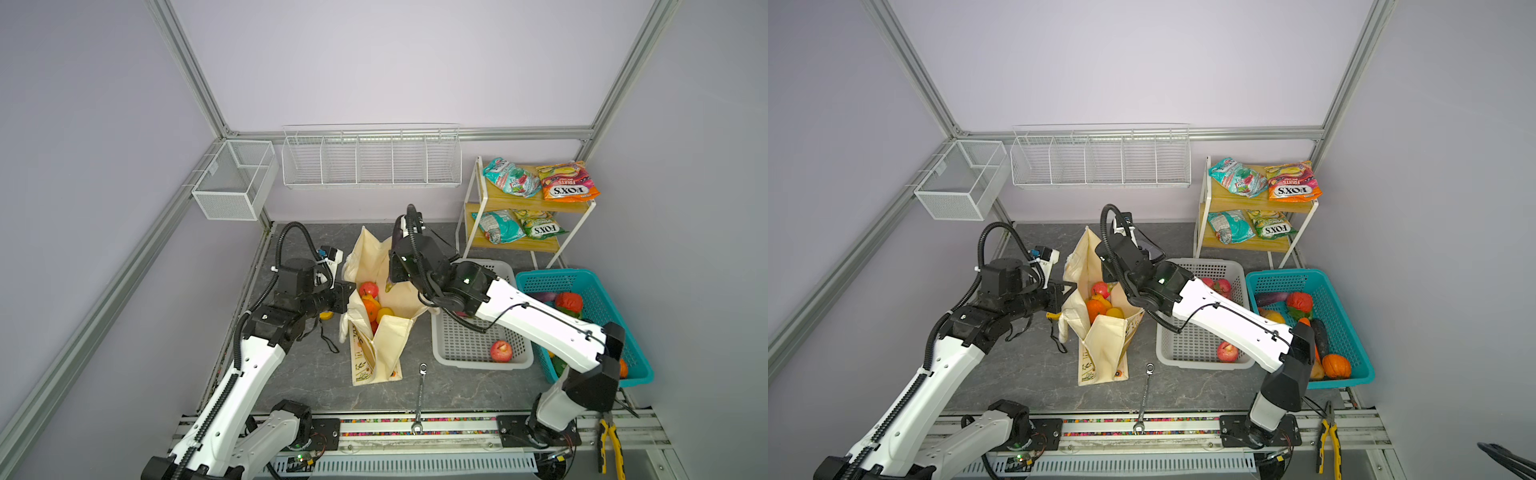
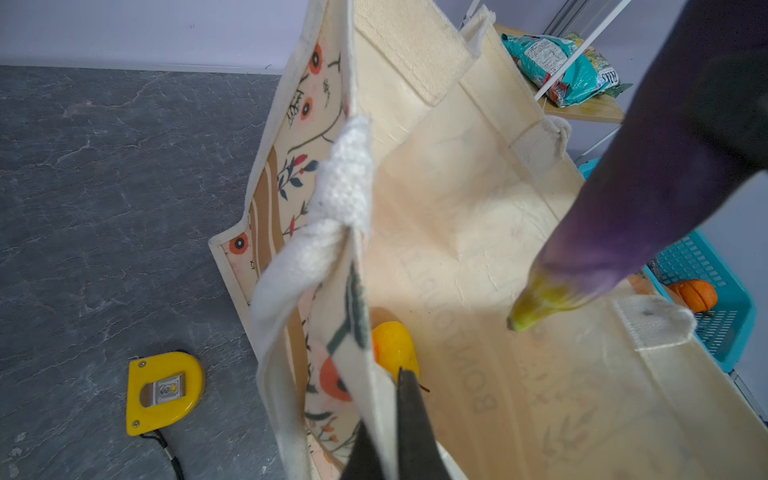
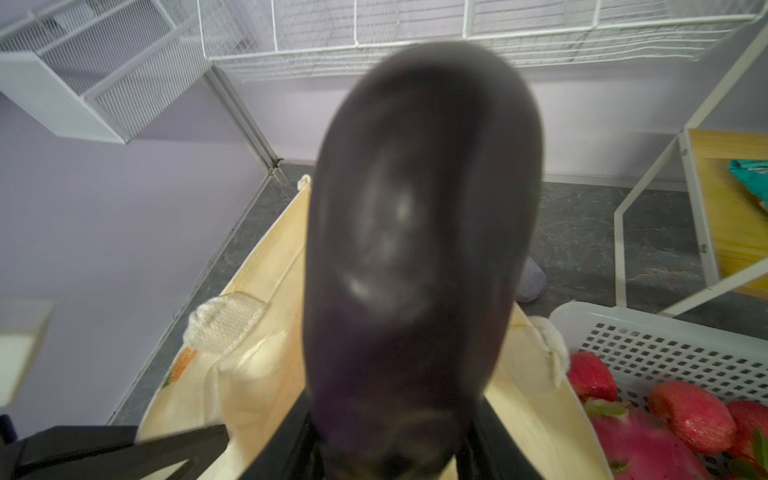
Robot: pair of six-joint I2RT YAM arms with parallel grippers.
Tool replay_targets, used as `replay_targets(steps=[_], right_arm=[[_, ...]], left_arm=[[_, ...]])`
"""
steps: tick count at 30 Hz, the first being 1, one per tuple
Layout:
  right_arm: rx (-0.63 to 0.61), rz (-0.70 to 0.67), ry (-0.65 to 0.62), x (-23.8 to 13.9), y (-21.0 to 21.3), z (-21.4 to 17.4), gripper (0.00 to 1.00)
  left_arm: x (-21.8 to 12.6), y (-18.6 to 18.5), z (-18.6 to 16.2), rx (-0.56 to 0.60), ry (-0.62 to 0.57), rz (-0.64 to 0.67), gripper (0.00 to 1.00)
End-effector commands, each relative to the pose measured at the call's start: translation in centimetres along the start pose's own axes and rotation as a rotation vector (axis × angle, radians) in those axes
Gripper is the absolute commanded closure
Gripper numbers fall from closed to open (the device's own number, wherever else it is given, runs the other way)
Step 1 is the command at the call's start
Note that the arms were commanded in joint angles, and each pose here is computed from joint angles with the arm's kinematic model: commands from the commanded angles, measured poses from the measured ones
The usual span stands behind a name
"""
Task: Place the food into the grocery bag and tie it
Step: 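Carry the purple eggplant with the right gripper over the tote bag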
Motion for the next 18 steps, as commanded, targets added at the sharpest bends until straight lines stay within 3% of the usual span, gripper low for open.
replay_targets(steps=[1,8,18], right_arm=[[-0.068,0.039,0.107,0.5,0.9,-0.7,0.65],[-0.119,-0.004,0.302,2.8,1.8,-3.6,0.64],[-0.121,-0.027,0.471,5.1,1.6,-7.3,0.62]], left_arm=[[-0.9,-0.4,0.4,0.023,-0.044,0.008,1.00],[-1.3,-0.2,0.4,0.023,-0.051,0.052,1.00],[-1.0,0.0,0.3,0.024,-0.037,0.066,1.00]])
Point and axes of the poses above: each gripper's point midway between its finger pads, its own x axis out along the fingers, its own y axis along the line the jaws close on, z = x × y, the point moved 10 cm from there along -x, back along the fingers, and after that the axes turned 10 degrees about x, right-handed, at the moved point
